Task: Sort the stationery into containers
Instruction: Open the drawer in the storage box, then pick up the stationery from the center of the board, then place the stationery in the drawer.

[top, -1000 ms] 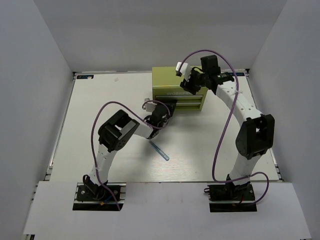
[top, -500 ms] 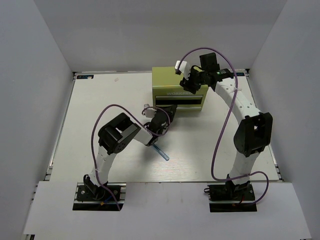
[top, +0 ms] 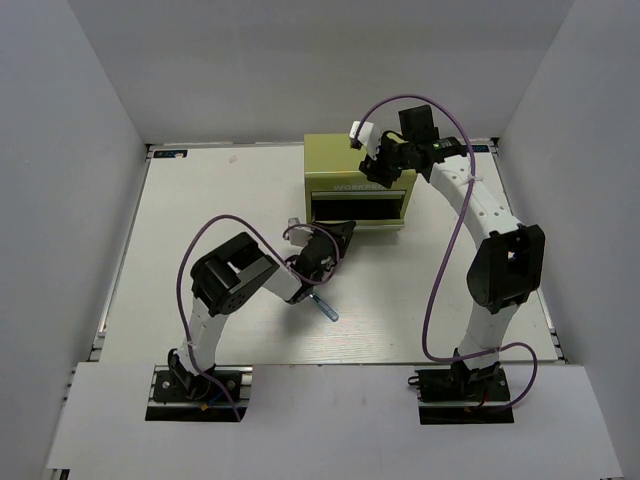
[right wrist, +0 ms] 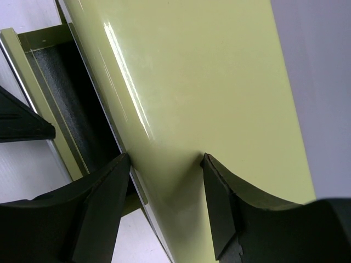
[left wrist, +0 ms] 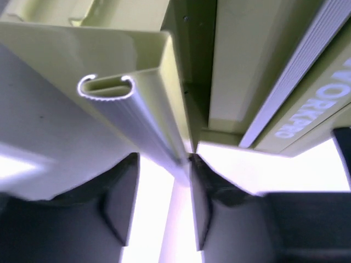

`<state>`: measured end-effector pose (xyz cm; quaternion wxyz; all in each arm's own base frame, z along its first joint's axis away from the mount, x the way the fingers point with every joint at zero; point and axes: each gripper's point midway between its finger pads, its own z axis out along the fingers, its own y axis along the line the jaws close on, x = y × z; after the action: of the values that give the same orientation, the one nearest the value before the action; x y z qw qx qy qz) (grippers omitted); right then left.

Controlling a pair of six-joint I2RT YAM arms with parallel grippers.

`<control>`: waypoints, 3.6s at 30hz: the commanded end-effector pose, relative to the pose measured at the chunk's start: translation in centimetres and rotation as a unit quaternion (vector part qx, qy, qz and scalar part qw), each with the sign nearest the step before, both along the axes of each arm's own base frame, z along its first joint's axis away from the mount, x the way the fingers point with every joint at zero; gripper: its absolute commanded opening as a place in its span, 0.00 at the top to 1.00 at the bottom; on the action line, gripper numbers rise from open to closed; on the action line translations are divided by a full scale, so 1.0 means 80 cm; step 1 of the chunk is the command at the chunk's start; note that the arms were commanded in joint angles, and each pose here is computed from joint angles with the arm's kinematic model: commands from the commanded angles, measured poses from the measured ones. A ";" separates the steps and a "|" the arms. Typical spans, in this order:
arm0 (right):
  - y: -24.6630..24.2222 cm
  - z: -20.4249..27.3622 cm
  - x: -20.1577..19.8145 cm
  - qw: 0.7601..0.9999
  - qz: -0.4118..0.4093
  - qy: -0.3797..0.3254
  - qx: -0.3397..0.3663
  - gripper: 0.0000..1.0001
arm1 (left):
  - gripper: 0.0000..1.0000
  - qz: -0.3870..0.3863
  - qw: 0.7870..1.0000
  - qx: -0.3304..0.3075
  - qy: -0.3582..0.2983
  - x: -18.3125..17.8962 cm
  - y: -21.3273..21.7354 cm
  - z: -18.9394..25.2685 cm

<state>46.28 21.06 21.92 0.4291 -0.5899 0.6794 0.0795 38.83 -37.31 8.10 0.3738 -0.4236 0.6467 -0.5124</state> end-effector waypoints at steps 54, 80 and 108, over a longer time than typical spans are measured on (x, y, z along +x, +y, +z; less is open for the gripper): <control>0.174 -0.224 -0.328 0.951 -0.011 0.300 -0.080 0.34 | 0.19 0.020 0.956 0.293 0.016 -0.227 0.315 0.159; 0.124 -0.281 -0.327 0.961 -0.060 0.223 -0.156 1.00 | 0.16 0.040 0.948 0.313 0.039 -0.237 0.340 0.150; 0.079 -0.045 -0.108 0.980 0.078 -0.131 -0.130 1.00 | 0.15 0.014 0.955 0.294 0.034 -0.233 0.316 0.133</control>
<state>35.32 26.60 15.15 0.3869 -0.6754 0.6270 -0.0313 19.98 -11.87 19.05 0.4652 -0.3191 0.7773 -0.2786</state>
